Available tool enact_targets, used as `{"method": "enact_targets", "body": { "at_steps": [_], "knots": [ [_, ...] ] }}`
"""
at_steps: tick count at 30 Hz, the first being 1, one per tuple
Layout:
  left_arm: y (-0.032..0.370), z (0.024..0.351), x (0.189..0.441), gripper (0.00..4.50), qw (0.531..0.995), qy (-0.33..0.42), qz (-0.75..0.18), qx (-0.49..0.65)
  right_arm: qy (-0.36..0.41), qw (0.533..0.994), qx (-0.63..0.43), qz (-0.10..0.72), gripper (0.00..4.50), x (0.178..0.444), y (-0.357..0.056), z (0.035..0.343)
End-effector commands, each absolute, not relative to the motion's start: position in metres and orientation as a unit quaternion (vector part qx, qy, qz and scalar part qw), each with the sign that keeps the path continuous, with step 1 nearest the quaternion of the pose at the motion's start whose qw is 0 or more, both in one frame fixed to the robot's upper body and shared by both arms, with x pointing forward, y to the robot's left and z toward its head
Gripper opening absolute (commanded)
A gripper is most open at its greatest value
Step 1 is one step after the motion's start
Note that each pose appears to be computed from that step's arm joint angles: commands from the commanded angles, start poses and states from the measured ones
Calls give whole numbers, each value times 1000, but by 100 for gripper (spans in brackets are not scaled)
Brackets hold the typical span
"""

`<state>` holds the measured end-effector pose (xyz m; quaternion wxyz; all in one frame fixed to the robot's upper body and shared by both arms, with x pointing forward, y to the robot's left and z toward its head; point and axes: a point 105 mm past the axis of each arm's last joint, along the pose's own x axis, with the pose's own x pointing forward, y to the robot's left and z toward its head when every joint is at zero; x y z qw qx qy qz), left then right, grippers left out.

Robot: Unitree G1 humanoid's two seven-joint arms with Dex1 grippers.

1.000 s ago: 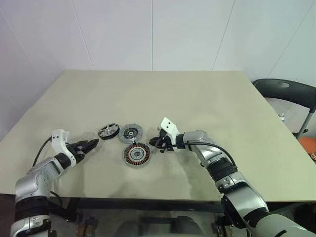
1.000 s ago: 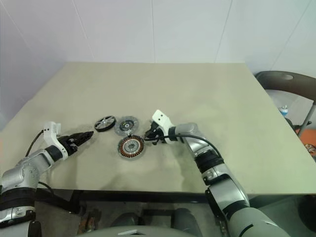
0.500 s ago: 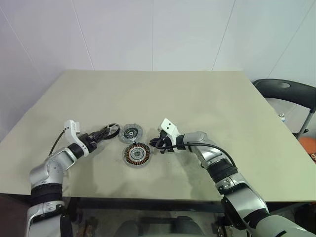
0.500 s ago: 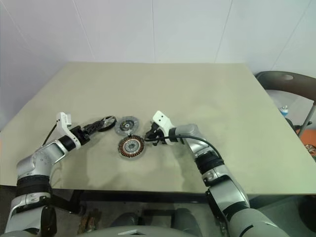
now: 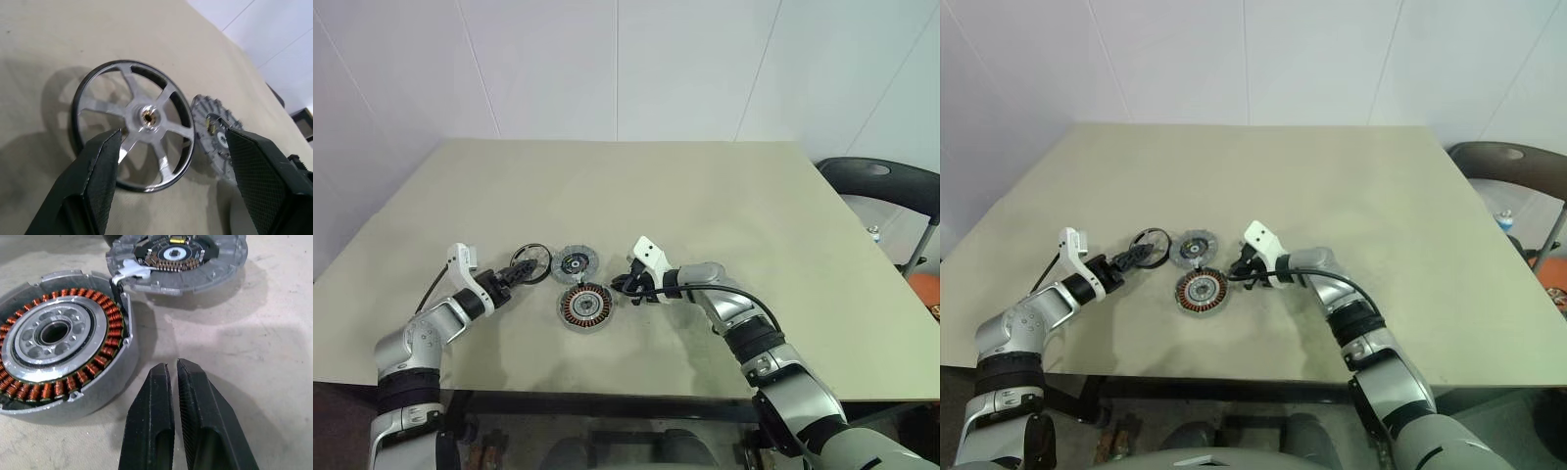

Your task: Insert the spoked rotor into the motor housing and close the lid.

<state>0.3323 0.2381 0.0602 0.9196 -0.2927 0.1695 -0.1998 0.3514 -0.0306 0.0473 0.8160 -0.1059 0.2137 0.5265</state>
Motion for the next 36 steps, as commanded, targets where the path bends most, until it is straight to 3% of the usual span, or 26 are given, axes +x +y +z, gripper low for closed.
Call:
{"method": "enact_targets", "body": {
  "at_steps": [1,7,14,20,36],
  "knots": [
    [246,81,329,360,926,135,-205,-287,189,821,-113,527,33,357,-29,61],
    [265,93,326,360,934,99,-178,-294,193,817,-116,531,33,354,-28,58],
    [285,63,331,360,935,126,-112,-312,193,818,-117,528,33,356,-29,59],
    [271,48,344,360,929,156,-120,-314,191,820,-116,527,33,355,-30,59],
    [224,56,370,360,923,158,-180,-301,190,830,-104,515,33,351,-31,56]
  ]
}}
